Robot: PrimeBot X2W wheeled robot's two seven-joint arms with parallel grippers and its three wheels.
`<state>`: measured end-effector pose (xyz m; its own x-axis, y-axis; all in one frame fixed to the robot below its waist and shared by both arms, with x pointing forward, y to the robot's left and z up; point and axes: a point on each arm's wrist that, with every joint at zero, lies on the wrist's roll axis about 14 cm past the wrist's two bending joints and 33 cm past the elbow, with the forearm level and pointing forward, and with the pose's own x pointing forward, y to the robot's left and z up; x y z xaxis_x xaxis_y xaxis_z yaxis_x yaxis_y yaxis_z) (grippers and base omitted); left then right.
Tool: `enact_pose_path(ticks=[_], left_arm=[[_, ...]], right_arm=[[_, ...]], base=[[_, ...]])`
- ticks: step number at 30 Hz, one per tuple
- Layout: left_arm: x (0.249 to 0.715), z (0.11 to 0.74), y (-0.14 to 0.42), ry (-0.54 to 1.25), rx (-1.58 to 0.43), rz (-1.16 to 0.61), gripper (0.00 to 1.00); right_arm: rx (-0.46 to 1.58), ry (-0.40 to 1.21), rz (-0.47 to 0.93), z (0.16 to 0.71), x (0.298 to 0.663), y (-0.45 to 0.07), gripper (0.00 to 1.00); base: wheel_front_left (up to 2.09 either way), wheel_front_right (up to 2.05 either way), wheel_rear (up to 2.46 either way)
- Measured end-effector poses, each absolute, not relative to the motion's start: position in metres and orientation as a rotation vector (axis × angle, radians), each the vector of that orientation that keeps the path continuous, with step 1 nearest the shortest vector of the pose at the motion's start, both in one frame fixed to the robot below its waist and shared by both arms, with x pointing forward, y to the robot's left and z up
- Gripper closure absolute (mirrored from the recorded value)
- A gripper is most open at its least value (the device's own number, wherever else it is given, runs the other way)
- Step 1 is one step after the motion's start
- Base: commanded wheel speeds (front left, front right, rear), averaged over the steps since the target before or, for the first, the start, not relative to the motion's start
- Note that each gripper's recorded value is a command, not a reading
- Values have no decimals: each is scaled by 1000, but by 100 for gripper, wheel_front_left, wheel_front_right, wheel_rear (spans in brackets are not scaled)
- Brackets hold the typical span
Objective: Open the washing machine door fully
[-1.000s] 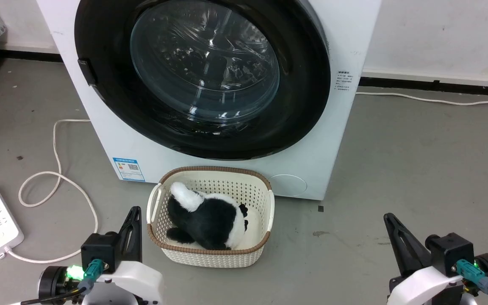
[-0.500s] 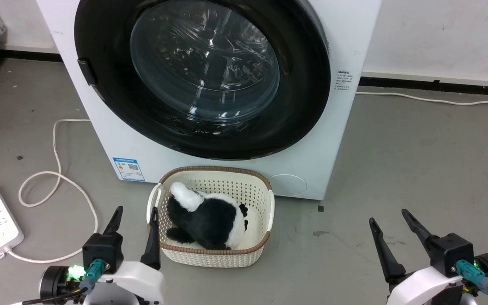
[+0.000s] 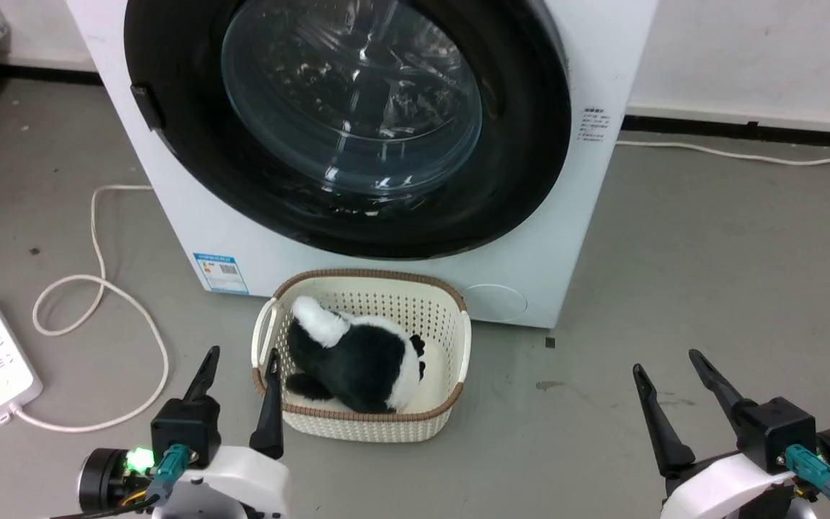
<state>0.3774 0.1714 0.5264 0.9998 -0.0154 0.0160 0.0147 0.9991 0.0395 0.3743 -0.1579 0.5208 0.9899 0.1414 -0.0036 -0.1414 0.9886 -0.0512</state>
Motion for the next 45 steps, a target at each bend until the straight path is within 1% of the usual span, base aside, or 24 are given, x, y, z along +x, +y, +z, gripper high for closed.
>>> enact_pose_path(ticks=[6,16,17,18,23,31,45], left_arm=[[381,521,170,-7,40,-14,0],[392,514,170,0,42,-9,0],[394,514,170,-3,42,-10,0],[395,514,170,-4,43,-9,0],[401,511,170,-4,45,-7,0],[407,509,171,-9,49,0,0],[414,499,176,0,60,19,0]], right_arm=[[-59,1,155,518,383,-156,0],[-85,-45,186,529,413,-154,0],[-83,-49,190,530,416,-154,61],[-84,-53,194,531,420,-154,100],[-66,-69,214,537,438,-151,100],[19,-102,214,553,470,-151,100],[226,-63,215,562,531,-146,100]], base=[[0,0,0],[0,0,0],[0,0,0],[0,0,0],[0,0,0],[0,0,0],[0,0,0]])
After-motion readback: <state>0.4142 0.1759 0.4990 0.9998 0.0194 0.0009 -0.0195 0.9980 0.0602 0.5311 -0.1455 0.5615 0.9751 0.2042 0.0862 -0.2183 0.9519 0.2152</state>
